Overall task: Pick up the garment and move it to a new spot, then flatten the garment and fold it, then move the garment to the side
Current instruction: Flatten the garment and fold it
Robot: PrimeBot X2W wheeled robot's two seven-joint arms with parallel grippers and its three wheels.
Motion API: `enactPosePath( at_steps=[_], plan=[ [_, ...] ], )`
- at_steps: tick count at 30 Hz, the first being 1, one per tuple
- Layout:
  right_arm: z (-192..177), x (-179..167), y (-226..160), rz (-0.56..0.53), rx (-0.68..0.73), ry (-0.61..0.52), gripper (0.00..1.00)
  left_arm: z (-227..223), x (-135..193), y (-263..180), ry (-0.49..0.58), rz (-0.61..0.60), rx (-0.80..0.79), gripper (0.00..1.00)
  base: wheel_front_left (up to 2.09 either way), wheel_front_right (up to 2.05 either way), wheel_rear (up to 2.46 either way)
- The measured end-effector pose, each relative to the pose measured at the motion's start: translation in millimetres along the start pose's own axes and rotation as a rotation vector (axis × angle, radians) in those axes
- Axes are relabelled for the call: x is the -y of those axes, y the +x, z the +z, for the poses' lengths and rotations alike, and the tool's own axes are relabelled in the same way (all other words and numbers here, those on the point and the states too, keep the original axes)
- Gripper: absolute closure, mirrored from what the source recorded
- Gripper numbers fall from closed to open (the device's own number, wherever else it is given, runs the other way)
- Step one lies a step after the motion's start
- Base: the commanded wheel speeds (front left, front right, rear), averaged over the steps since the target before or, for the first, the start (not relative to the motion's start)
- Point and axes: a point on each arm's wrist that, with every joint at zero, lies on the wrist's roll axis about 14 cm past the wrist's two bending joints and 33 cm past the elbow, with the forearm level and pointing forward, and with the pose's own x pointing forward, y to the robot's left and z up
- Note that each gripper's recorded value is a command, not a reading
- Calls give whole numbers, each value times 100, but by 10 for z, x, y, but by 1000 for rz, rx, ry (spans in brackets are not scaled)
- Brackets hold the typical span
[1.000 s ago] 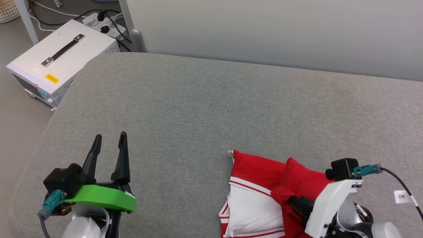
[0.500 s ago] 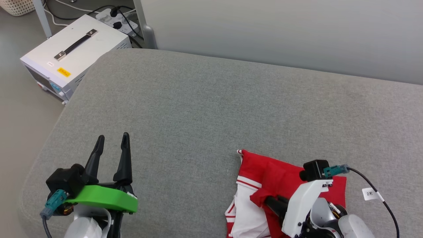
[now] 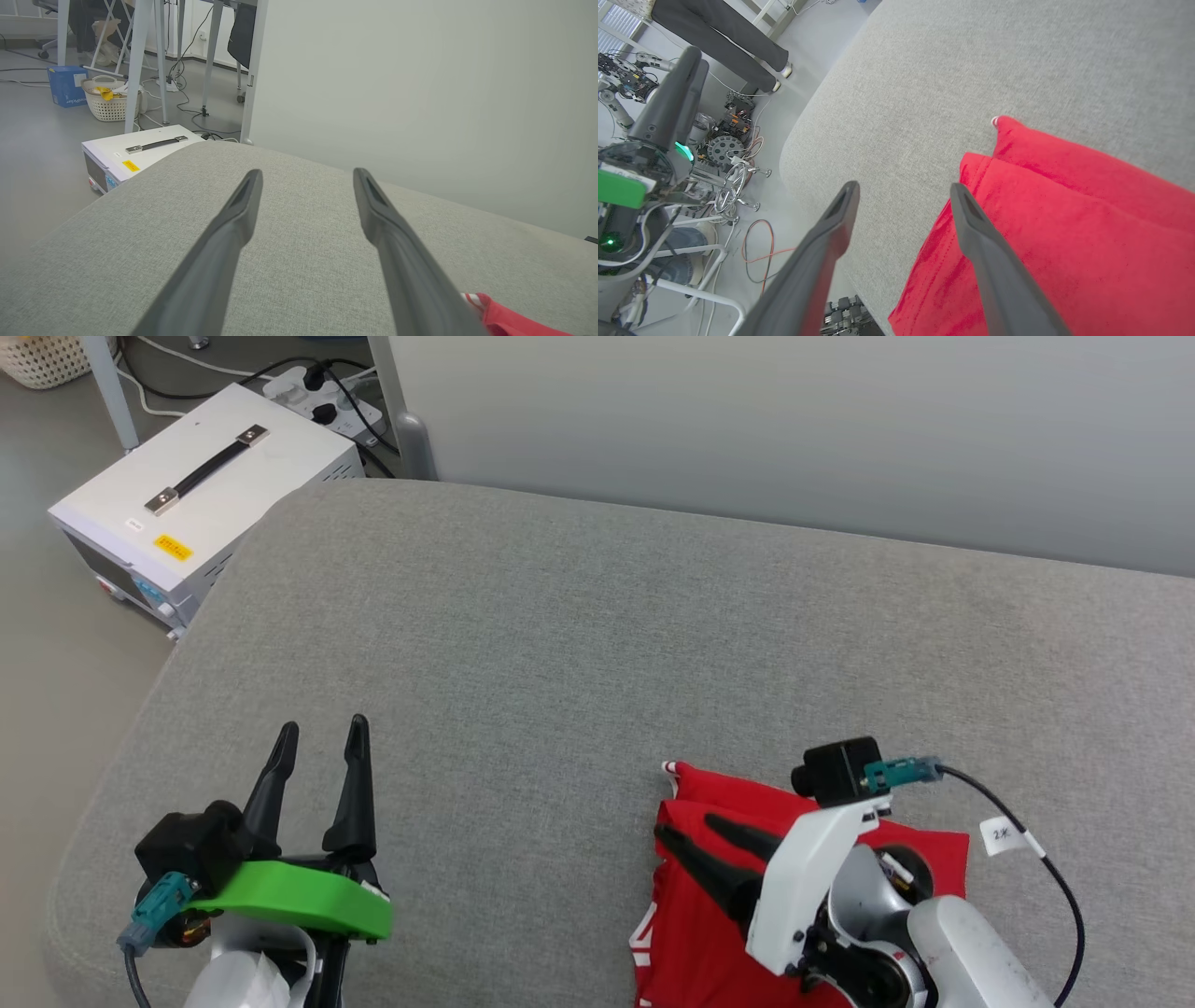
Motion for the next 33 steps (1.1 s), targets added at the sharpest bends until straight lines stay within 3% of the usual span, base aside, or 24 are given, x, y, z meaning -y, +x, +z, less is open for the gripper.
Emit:
enactPosePath(
  at_steps=[6, 9, 11, 22, 33],
  plan=[
    [611, 140, -167, -133, 151, -321, 0, 23, 124, 60, -5, -40, 11, 0, 0, 0, 0],
    [998, 407, -416, -263, 228, -566, 0, 4, 212, 101, -7, -68, 8, 0, 0, 0, 0],
    [1222, 619, -625, -353, 276, -654, 0, -21, 296, 128, 2, -95, 1, 0, 0, 0, 0],
    [1735, 1183, -1565, -637, 470, -802, 0, -108, 623, 228, -12, -180, -10, 0, 0, 0, 0],
    [1510, 1235, -1937, -690, 662, -690, 0, -130, 833, 222, 56, -240, -3, 0, 0, 0, 0]
  ],
)
